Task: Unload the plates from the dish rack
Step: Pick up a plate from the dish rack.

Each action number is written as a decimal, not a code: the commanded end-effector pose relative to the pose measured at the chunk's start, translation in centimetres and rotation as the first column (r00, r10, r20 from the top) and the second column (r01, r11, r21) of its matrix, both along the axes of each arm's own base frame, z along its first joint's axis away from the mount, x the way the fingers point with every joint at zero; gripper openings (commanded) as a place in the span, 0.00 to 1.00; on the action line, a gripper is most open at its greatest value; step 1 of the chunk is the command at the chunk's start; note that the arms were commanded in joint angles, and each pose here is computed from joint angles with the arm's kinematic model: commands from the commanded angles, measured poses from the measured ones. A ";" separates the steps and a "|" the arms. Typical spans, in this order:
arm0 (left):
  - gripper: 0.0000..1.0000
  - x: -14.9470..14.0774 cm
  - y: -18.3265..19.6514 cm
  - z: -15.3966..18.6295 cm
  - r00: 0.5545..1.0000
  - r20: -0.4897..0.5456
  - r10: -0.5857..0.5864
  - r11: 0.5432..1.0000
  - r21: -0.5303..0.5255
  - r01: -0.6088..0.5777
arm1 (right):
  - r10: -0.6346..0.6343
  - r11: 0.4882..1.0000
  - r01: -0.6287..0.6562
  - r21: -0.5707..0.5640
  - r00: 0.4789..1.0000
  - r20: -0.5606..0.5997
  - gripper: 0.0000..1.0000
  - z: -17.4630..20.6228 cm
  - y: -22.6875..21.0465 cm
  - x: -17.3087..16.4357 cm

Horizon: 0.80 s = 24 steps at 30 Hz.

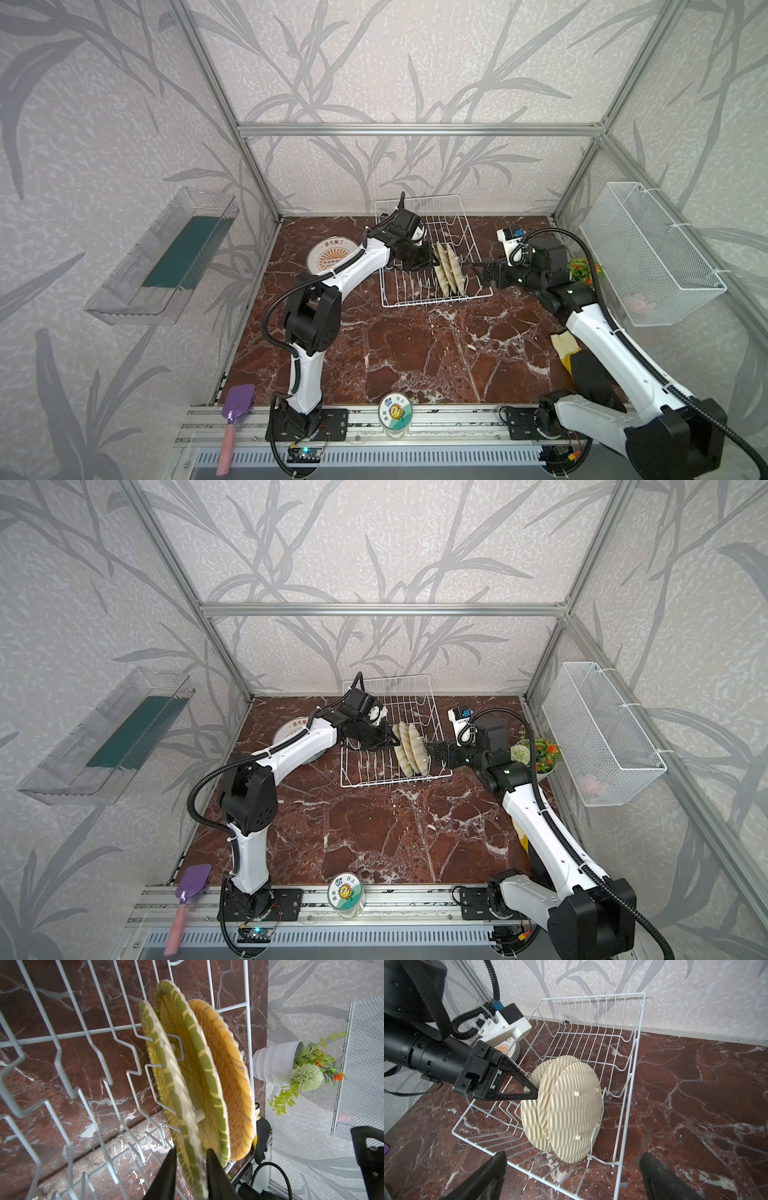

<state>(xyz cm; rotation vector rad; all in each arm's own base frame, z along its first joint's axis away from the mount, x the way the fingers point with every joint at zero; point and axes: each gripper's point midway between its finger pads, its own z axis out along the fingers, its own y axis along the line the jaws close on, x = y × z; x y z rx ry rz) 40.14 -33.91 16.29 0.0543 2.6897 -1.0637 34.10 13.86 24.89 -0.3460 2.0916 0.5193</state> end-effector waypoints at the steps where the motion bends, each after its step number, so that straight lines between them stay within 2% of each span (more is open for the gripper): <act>1: 0.23 0.3 -0.2 -0.5 1.000 -0.025 0.014 1.000 0.011 -0.014 | 0.018 1.000 -0.018 -0.007 1.000 0.022 0.99 0.9 0.0 -0.2; 18: 0.13 0.2 -0.8 0.1 0.999 -0.046 0.029 0.999 -0.043 -0.031 | -0.015 1.000 0.016 -0.008 1.000 0.022 0.99 0.7 -0.5 0.0; 24: 0.05 0.3 -0.8 0.5 0.998 -0.043 0.038 0.998 -0.053 -0.040 | -0.027 1.000 0.027 0.005 0.999 0.024 0.99 1.0 -0.5 0.1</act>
